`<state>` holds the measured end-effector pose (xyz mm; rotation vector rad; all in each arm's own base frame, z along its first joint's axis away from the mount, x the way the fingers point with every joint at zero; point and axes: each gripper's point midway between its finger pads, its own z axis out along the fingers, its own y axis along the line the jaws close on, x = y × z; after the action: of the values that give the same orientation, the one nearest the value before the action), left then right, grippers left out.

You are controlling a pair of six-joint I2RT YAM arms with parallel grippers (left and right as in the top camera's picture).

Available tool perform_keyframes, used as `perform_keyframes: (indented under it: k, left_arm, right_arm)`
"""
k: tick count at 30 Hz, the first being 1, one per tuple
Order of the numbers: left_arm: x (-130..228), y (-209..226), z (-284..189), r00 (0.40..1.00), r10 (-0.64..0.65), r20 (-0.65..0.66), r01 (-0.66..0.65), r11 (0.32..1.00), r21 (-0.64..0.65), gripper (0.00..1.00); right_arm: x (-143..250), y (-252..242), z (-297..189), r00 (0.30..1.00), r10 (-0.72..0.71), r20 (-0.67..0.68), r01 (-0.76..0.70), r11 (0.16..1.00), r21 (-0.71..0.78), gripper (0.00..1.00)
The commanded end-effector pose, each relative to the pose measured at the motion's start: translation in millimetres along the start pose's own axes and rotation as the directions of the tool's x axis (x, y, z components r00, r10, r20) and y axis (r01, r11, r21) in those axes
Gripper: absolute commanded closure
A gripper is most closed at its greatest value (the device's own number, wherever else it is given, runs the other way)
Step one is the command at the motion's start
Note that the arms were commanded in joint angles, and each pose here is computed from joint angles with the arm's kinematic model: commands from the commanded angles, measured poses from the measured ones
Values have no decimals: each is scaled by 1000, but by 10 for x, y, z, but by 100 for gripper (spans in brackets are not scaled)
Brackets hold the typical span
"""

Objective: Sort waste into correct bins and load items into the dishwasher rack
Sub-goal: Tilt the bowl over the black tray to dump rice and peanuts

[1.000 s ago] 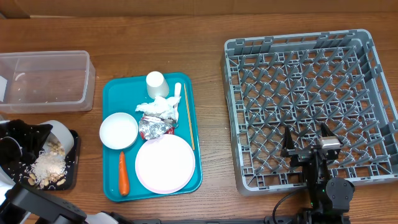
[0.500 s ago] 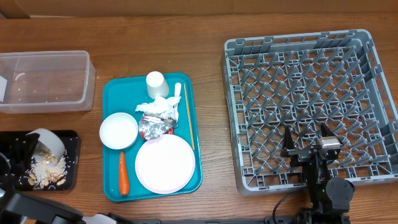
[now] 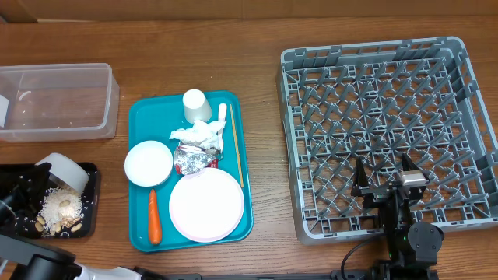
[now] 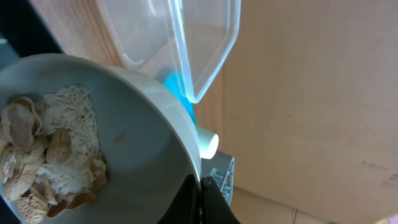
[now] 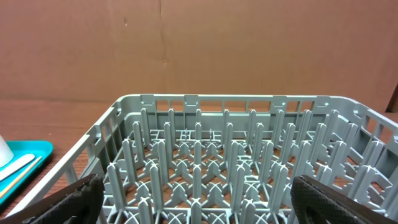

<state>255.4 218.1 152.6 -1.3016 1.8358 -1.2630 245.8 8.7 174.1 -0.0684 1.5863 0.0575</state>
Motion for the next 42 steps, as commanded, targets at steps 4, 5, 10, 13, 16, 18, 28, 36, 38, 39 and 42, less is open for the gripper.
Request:
perform_keyframes:
  k: [4,5,10,13,16,18,28,36,38,39,42]
  left_arm:
    - [-48,-82,-96,998,56,37,-59,996,72,96]
    - [-55,-78,-115,998,48,41,-51,996,76,96]
    - [-52,-97,-176,999,5,51,-10,995,103,96]
    - [-53,-77,-221,998,-17,58,11,995,103,96]
    - [-85,55,-263,996,-61,73,57,997,43,96]
    - [-99,54,-302,993,-82,83,78,995,57,96]
    - [-131,-81,-357,990,-101,95,86,985,147,96]
    - [-200,73,-364,986,-116,119,108,992,67,96]
    - [-205,24,-368,988,-98,119,87,992,94,96]
    - [-207,-13,-372,989,-83,120,69,991,113,96]
    - [-216,-25,-380,989,-77,124,62,991,122,96]
  right_arm:
    - [17,-3,0,1000,-1,5,1,1000,-1,0]
    - [17,-3,0,1000,-1,5,1,1000,-1,0]
    - [17,-3,0,1000,-1,5,1,1000,-1,0]
    - [17,-3,0,1000,-1,5,1,1000,-1,0]
    - [17,-3,0,1000,-1,5,1,1000,-1,0]
    - [15,-3,0,1000,-1,5,1,1000,-1,0]
    - [15,-3,0,1000,-1,5,1,1000,-1,0]
    - [17,-3,0,1000,-1,5,1,1000,-1,0]
    - [17,-3,0,1000,-1,5,1,1000,0,0]
    - [17,-3,0,1000,-1,5,1,1000,-1,0]
    - [17,-3,0,1000,-1,5,1,1000,-1,0]
